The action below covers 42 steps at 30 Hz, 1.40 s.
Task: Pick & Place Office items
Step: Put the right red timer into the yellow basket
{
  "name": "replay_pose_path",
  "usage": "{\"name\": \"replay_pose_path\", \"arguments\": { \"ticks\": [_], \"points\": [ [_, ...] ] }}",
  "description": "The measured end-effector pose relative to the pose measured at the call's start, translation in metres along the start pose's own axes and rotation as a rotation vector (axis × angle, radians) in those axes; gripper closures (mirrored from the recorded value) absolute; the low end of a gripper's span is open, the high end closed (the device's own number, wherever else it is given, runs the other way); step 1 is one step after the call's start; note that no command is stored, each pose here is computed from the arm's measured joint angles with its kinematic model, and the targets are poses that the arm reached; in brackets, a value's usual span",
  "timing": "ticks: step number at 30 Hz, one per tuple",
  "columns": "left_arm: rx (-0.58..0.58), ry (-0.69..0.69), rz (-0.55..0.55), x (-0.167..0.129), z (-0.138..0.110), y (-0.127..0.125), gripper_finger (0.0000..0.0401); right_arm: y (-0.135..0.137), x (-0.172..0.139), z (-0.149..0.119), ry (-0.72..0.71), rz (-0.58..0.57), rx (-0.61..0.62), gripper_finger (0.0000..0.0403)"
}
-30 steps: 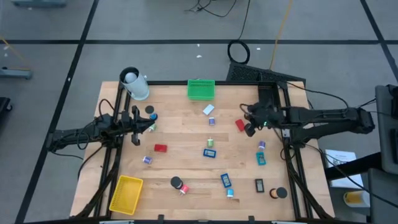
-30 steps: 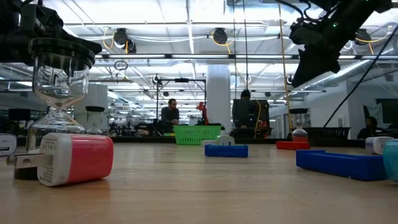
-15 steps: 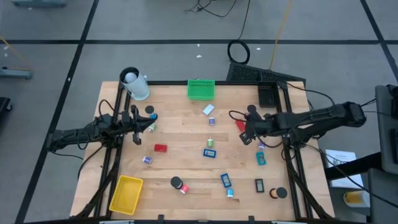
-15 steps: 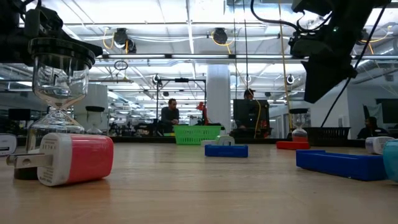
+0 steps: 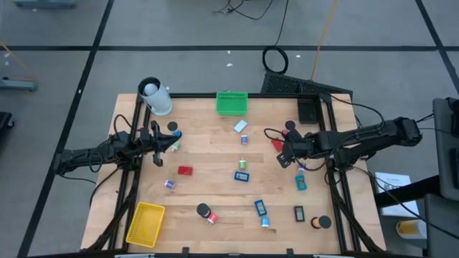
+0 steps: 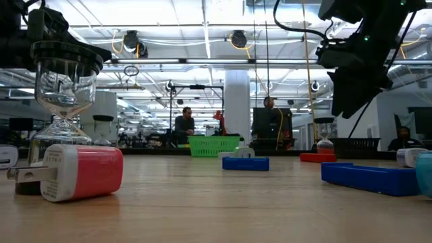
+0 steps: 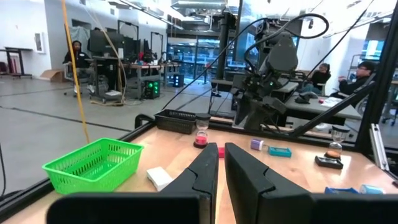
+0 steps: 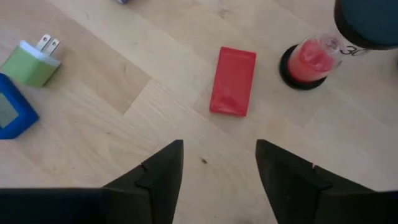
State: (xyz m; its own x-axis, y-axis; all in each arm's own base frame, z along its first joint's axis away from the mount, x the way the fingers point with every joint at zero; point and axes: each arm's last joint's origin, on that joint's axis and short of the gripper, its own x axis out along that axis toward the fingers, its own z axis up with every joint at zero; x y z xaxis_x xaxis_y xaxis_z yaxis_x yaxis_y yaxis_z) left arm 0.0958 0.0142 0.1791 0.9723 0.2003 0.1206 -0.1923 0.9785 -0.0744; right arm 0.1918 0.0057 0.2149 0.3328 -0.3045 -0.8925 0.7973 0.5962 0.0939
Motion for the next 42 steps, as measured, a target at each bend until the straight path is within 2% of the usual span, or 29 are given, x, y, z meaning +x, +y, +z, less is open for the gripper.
{"name": "replay_pose_path", "arguments": {
  "ticks": [3, 7, 11, 17, 28, 36, 42],
  "points": [
    [-0.001, -0.009, -0.001, 0.0, 0.001, 0.0, 0.0364, 0.003, 0.0, 0.002, -0.017, 0.034, 0.004, 0.0235],
    [0.0, -0.011, -0.001, 0.0, 0.001, 0.0, 0.0364, 0.008, 0.001, 0.004, -0.006, 0.094, 0.012, 0.0287],
    [0.002, -0.013, -0.001, 0.0, 0.001, 0.0, 0.0364, 0.011, 0.004, 0.004, -0.001, 0.096, 0.038, 0.0328],
    [0.003, -0.011, -0.001, 0.0, 0.001, 0.0, 0.0364, 0.013, 0.007, 0.003, 0.006, 0.092, 0.059, 0.0337],
    [0.011, -0.012, 0.0, 0.0, 0.001, 0.0, 0.0364, 0.017, 0.006, -0.004, 0.032, 0.095, 0.114, 0.031],
    [0.017, -0.012, 0.0, 0.0, 0.001, 0.0, 0.0364, 0.017, 0.01, -0.005, 0.005, 0.033, 0.122, 0.0239],
    [0.01, -0.012, 0.0, 0.0, 0.001, 0.0, 0.0364, 0.022, 0.028, -0.009, 0.036, -0.053, 0.096, 0.018]
  ]
}}
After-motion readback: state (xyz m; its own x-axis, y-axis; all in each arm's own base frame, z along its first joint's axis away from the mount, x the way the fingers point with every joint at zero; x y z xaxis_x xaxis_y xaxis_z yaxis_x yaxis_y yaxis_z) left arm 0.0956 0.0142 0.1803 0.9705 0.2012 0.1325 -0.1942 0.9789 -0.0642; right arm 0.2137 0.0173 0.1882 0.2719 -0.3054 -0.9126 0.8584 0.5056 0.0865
